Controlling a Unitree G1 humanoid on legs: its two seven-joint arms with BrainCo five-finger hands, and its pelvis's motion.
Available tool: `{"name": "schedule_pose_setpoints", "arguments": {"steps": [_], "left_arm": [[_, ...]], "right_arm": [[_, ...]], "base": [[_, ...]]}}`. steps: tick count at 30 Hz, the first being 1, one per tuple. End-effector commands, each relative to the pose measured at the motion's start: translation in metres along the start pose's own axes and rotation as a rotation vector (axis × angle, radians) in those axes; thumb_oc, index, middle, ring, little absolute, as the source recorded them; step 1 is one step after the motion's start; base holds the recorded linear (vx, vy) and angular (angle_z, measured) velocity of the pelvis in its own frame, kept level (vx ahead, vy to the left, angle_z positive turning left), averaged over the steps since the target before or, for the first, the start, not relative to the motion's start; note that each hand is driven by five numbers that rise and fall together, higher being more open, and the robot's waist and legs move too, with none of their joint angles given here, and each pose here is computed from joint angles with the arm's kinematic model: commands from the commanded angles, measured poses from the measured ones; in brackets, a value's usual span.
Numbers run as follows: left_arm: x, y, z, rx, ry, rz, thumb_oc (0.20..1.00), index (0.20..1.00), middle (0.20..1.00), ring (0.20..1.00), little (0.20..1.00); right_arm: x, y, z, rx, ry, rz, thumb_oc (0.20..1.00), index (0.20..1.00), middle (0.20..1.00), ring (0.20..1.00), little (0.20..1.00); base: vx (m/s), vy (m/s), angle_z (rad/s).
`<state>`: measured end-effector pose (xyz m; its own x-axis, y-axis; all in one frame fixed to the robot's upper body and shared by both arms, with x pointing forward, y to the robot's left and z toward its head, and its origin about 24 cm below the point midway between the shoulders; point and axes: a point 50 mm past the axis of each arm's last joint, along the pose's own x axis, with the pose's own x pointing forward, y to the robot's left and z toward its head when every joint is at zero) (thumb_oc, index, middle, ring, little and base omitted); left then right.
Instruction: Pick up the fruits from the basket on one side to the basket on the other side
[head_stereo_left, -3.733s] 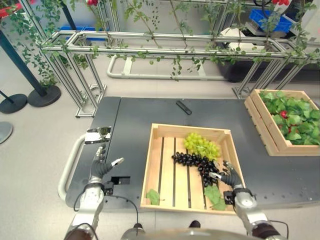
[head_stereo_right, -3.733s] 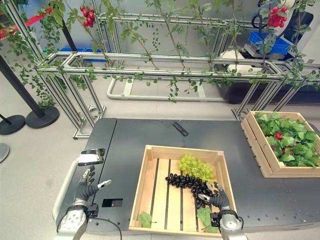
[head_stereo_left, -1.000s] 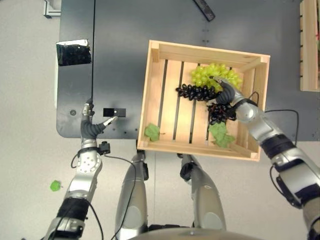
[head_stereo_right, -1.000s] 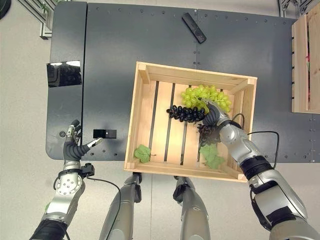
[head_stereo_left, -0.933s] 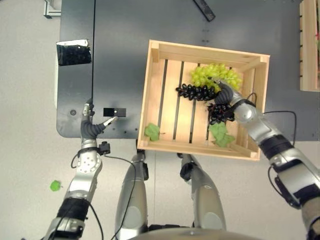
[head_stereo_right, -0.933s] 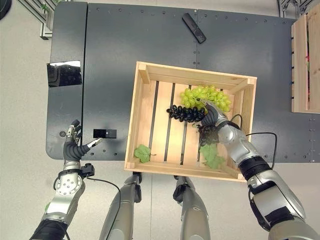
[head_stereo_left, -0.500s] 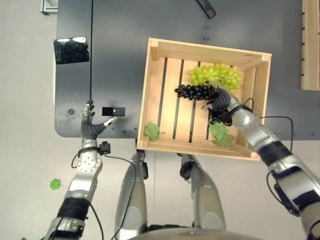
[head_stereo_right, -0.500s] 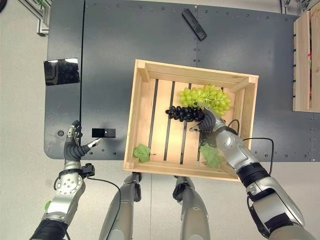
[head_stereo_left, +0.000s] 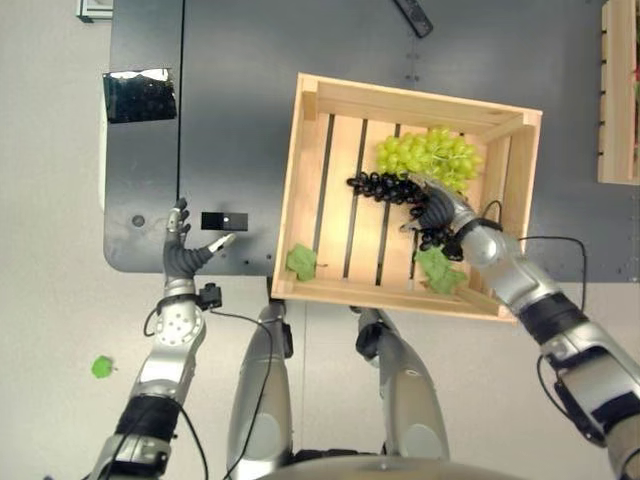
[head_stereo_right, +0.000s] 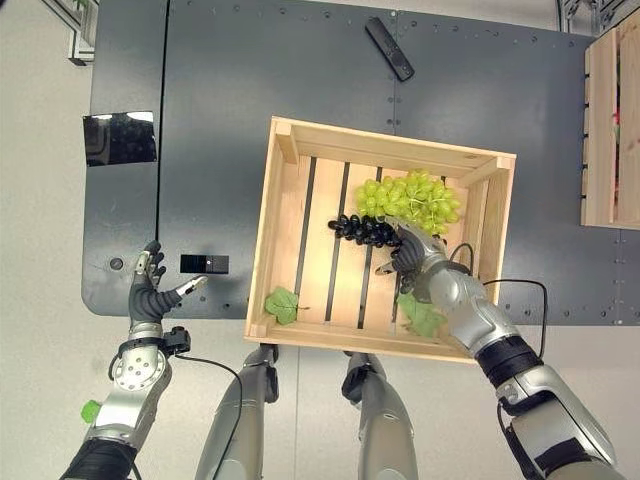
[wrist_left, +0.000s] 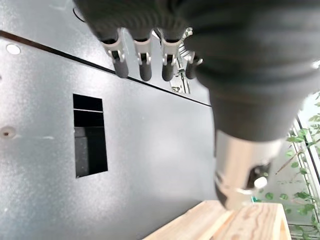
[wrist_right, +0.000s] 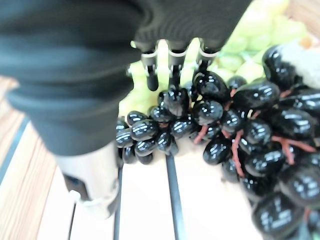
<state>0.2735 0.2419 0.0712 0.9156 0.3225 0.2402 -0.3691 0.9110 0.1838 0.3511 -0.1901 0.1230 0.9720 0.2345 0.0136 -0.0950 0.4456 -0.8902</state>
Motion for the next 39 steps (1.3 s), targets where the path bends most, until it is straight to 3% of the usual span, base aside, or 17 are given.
{"name": "schedule_pose_setpoints", "arguments": {"steps": [1,10,26,39], "left_arm": [[-0.004,0.008,0.014,0.015,-0.083,0.010,1.000,1.000,1.000,1.000,1.000],[-0.004,0.006,0.015,0.016,-0.084,0.005,1.000,1.000,1.000,1.000,1.000],[-0.005,0.005,0.017,0.026,-0.091,-0.018,1.000,1.000,1.000,1.000,1.000],[-0.002,0.000,0.019,-0.018,-0.083,-0.025,1.000,1.000,1.000,1.000,1.000]], "right_arm": [[-0.005,0.007,0.007,-0.044,-0.055,0.056,1.000,1.000,1.000,1.000,1.000],[-0.005,0.011,0.009,-0.026,-0.054,0.046,1.000,1.000,1.000,1.000,1.000],[-0.014,-0.015,0.012,-0.019,-0.095,-0.027,1.000,1.000,1.000,1.000,1.000],[0.032,-0.027,0.025,-0.004,-0.007,-0.144,1.000,1.000,1.000,1.000,1.000]], "base": [[0.00,0.000,0.00],[0.00,0.000,0.00],[0.00,0.000,0.00],[0.00,0.000,0.00]]}}
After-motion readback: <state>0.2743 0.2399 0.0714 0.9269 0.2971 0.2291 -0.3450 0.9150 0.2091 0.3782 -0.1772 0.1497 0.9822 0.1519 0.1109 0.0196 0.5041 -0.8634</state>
